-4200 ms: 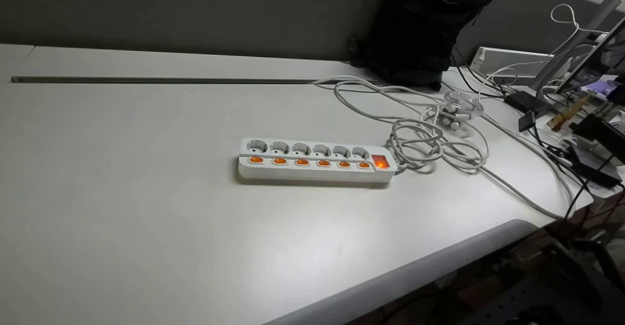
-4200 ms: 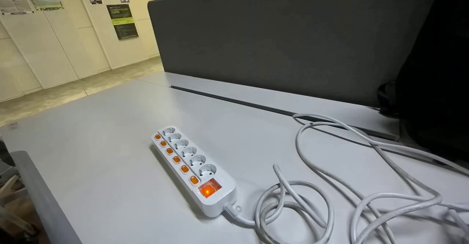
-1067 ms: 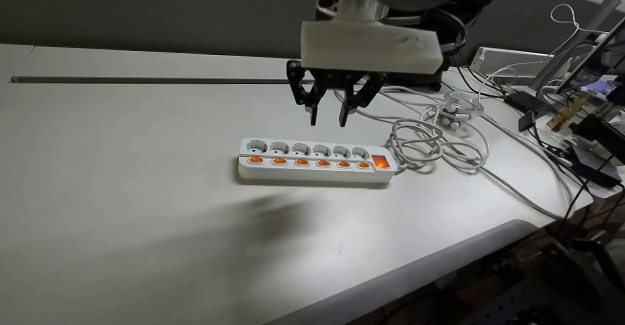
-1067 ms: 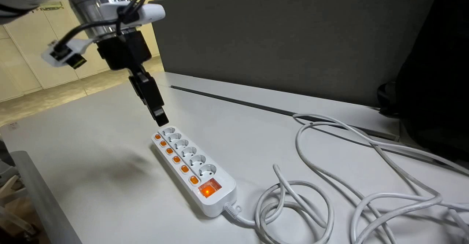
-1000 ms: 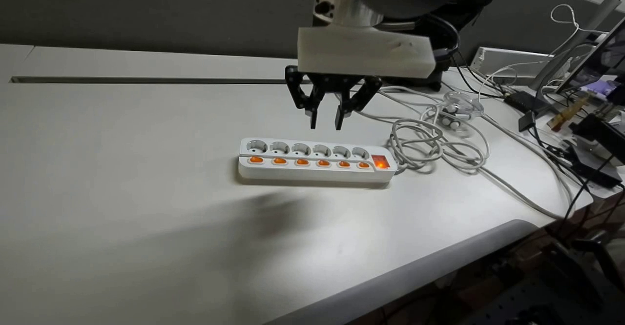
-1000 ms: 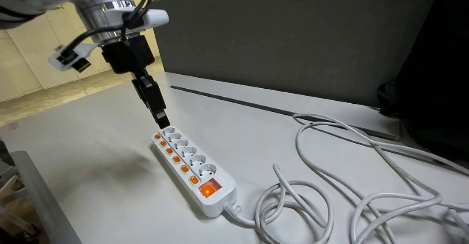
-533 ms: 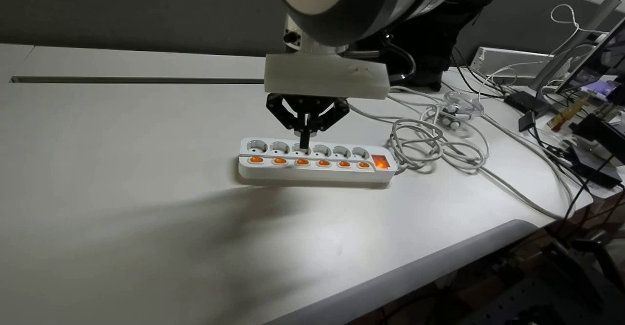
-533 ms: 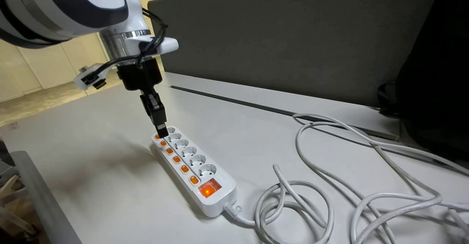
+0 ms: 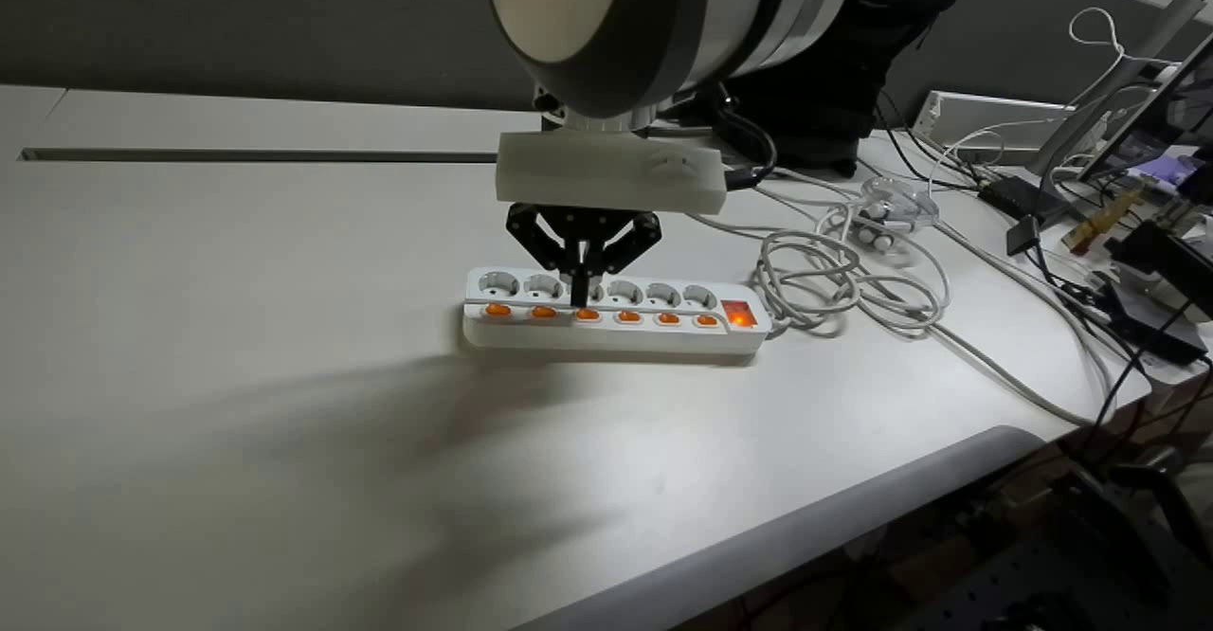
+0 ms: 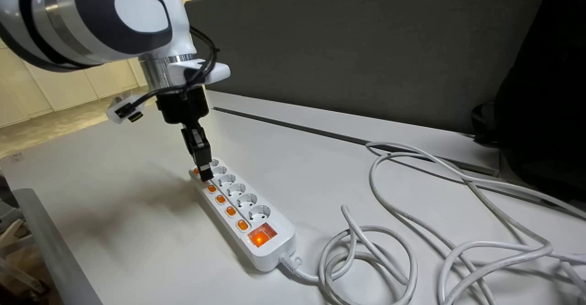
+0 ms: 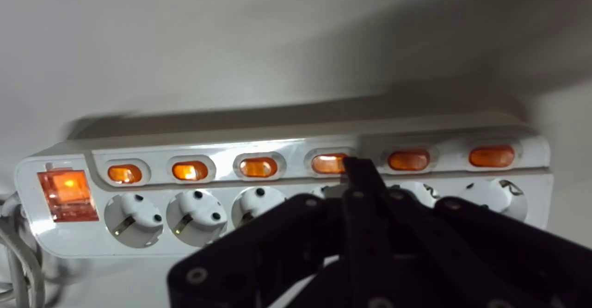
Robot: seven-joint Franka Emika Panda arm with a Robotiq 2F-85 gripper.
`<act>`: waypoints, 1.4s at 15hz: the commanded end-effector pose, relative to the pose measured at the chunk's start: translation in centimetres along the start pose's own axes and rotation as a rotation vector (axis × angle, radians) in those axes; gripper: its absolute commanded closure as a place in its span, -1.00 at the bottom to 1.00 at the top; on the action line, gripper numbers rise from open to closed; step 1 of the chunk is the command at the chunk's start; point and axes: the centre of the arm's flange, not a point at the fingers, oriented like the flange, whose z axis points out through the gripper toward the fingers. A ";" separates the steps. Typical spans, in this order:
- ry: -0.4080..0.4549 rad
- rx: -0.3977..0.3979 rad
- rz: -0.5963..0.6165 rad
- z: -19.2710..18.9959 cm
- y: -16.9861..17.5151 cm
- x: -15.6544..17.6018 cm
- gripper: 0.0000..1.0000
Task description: Turn on the third switch from the left
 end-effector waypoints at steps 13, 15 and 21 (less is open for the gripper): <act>-0.067 -0.029 0.011 1.7 -0.6 0.8 1.00; -0.076 -0.036 0.018 2.1 -0.5 0.8 1.00; -0.113 -0.049 0.060 4.2 0.7 1.4 1.00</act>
